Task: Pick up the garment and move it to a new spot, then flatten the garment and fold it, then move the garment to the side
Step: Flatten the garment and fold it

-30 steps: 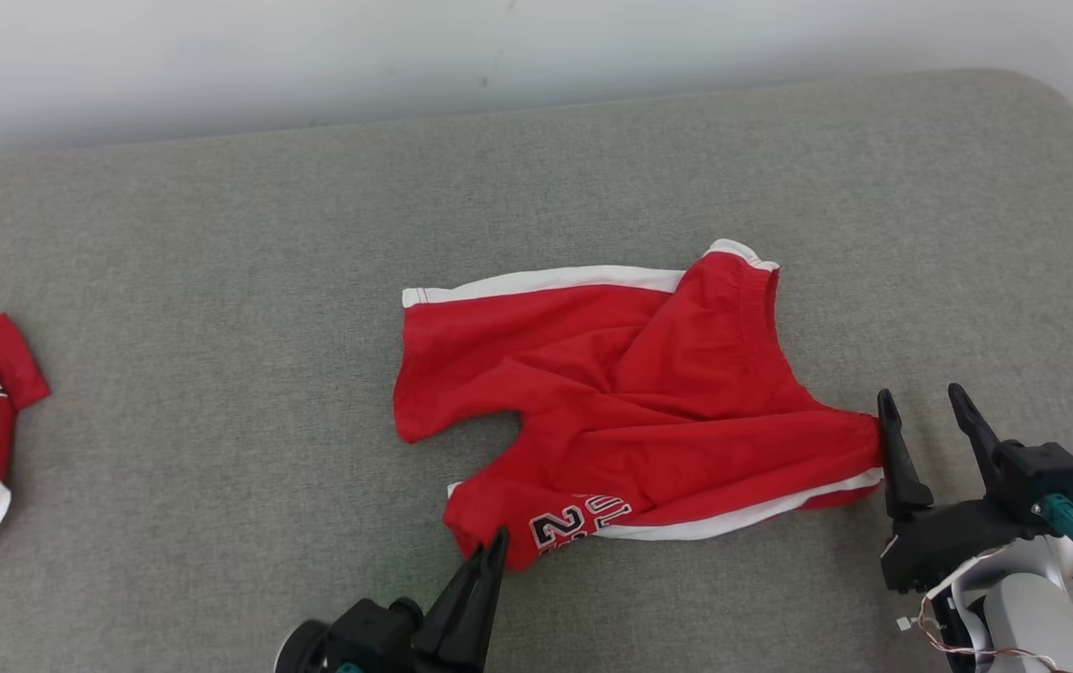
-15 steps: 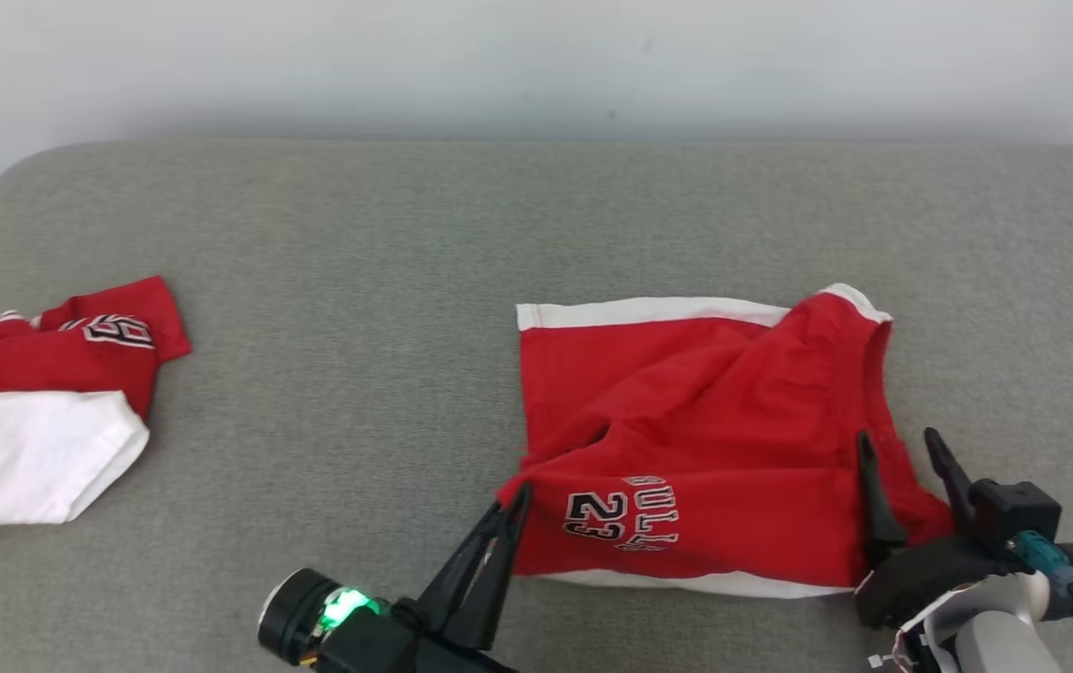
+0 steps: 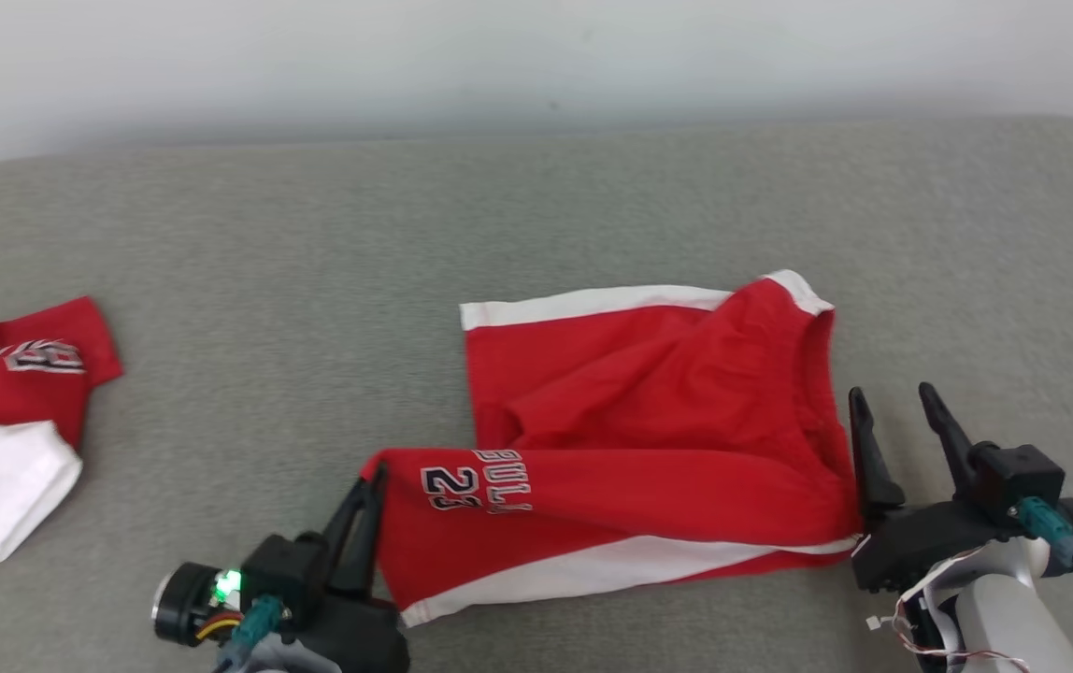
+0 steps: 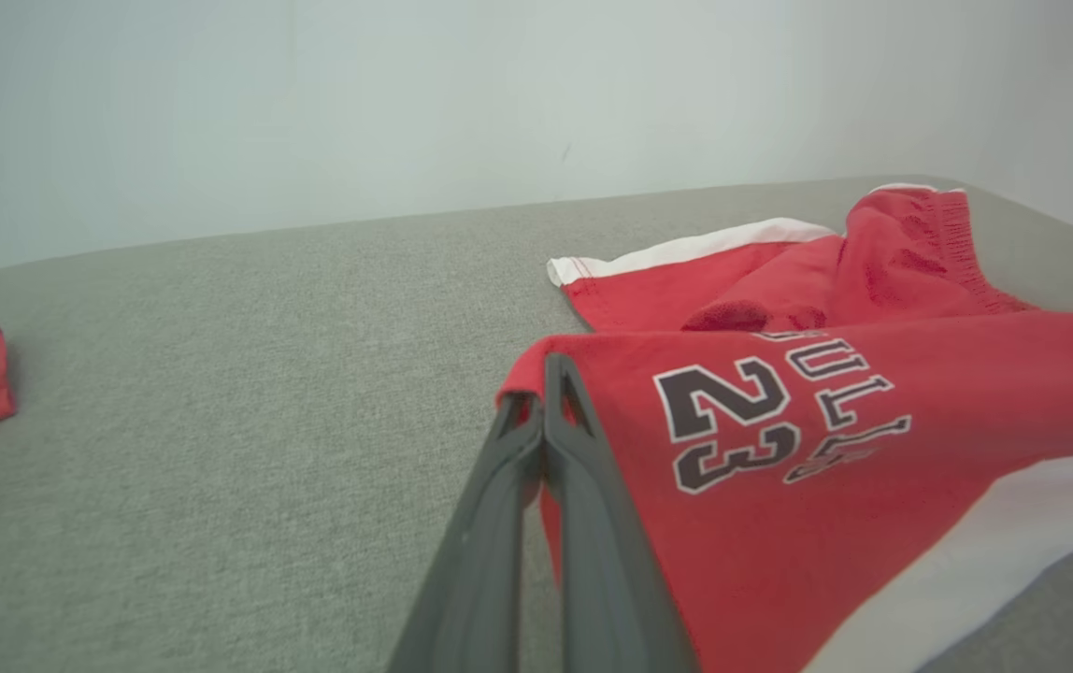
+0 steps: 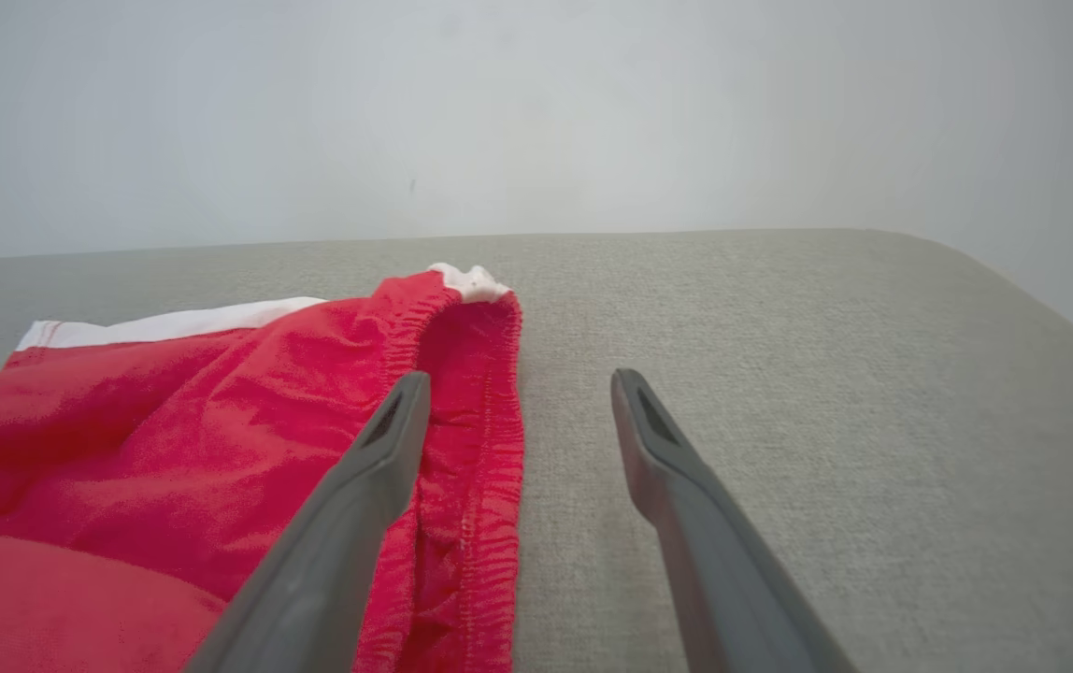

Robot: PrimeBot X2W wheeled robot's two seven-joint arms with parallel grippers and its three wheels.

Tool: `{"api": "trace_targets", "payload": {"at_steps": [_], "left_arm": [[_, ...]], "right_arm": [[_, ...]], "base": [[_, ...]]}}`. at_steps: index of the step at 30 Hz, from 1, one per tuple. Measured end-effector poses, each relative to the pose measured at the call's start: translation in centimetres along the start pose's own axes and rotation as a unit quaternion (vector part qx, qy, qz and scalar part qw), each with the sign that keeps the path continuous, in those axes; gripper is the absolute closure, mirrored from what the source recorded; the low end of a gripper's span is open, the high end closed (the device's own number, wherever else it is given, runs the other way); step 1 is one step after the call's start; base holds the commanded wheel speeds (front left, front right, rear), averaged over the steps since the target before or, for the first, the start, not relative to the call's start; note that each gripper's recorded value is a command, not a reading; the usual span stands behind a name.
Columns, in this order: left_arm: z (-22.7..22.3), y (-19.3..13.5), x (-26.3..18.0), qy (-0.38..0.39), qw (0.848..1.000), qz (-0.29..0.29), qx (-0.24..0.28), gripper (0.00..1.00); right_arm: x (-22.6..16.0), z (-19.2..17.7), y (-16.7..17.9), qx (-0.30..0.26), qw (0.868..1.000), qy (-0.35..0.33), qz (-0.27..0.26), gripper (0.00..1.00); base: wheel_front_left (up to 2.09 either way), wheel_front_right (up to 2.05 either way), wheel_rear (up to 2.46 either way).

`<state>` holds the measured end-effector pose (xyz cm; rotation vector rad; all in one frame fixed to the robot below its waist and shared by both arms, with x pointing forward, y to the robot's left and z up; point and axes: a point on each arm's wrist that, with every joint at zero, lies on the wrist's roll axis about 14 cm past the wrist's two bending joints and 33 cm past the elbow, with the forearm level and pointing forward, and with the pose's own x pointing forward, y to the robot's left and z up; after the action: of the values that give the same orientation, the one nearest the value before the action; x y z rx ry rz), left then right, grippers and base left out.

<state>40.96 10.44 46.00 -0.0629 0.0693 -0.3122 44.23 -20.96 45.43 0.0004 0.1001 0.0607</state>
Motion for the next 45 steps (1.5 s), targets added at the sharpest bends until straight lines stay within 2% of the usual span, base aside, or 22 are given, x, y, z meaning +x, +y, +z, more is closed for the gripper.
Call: {"api": "trace_targets", "payload": {"at_steps": [8, 12, 13, 14, 15, 16, 21, 26, 33, 42, 45], "left_arm": [[-2.0, 2.7, 4.8, 0.034, 0.998, 0.037, 0.033, 1.0], [-2.8, 3.0, 6.4, 0.047, 0.997, 0.031, 0.051, 1.0], [-3.3, 3.1, 6.6, 0.055, 0.997, 0.029, 0.054, 0.73], [-3.6, 3.3, 6.6, 0.061, 0.996, 0.033, 0.053, 0.51], [-3.8, 3.6, 6.6, 0.065, 0.996, 0.038, 0.053, 0.2], [-4.0, 3.8, 6.6, 0.068, 0.995, 0.044, 0.052, 0.0], [-3.3, 4.1, 5.4, 0.057, 0.995, 0.069, 0.042, 0.0], [-2.3, 5.0, 2.2, 0.04, 0.994, 0.102, 0.028, 0.0], [-0.4, 5.4, -2.5, 0.007, 0.991, 0.134, 0.015, 0.0], [0.6, 5.7, -7.0, -0.014, 0.988, 0.151, 0.015, 0.0], [0.6, 4.8, -8.0, -0.016, 0.99, 0.14, 0.012, 0.0]], "right_arm": [[-2.2, -0.8, -5.1, -0.008, 0.998, 0.011, -0.067, 0.0], [-3.2, -1.6, -6.4, -0.01, 0.996, 0.023, -0.086, 0.0], [-3.3, -1.7, -6.5, -0.009, 0.996, 0.024, -0.088, 0.0], [-3.4, -1.8, -6.5, -0.009, 0.996, 0.025, -0.088, 0.0], [-3.4, -1.8, -6.4, -0.009, 0.996, 0.025, -0.087, 0.0], [-3.5, -1.8, -6.2, -0.008, 0.996, 0.025, -0.084, 0.0], [-3.9, -1.5, -4.4, -0.004, 0.998, 0.019, -0.063, 0.0], [-4.2, 0.4, -1.5, -0.003, 1.0, -0.013, -0.024, 0.0], [-6.0, 1.1, 2.5, -0.005, 0.999, -0.027, 0.026, 0.0], [-7.4, 1.1, 5.6, -0.009, 0.997, -0.032, 0.066, 0.0], [-8.2, 0.4, 6.3, -0.004, 0.997, -0.023, 0.072, 0.0]], "base": [[0.0, 0.0, 0.0], [0.0, 0.0, 0.0], [0.0, 0.0, 0.0], [0.0, 0.0, 0.0], [0.0, 0.0, 0.0], [0.0, 0.0, 0.0], [0.0, 0.0, 0.0], [0.0, 0.0, 0.0], [0.0, 0.0, 0.0], [0.0, 0.0, 0.0], [0.0, 0.0, 0.0]]}}
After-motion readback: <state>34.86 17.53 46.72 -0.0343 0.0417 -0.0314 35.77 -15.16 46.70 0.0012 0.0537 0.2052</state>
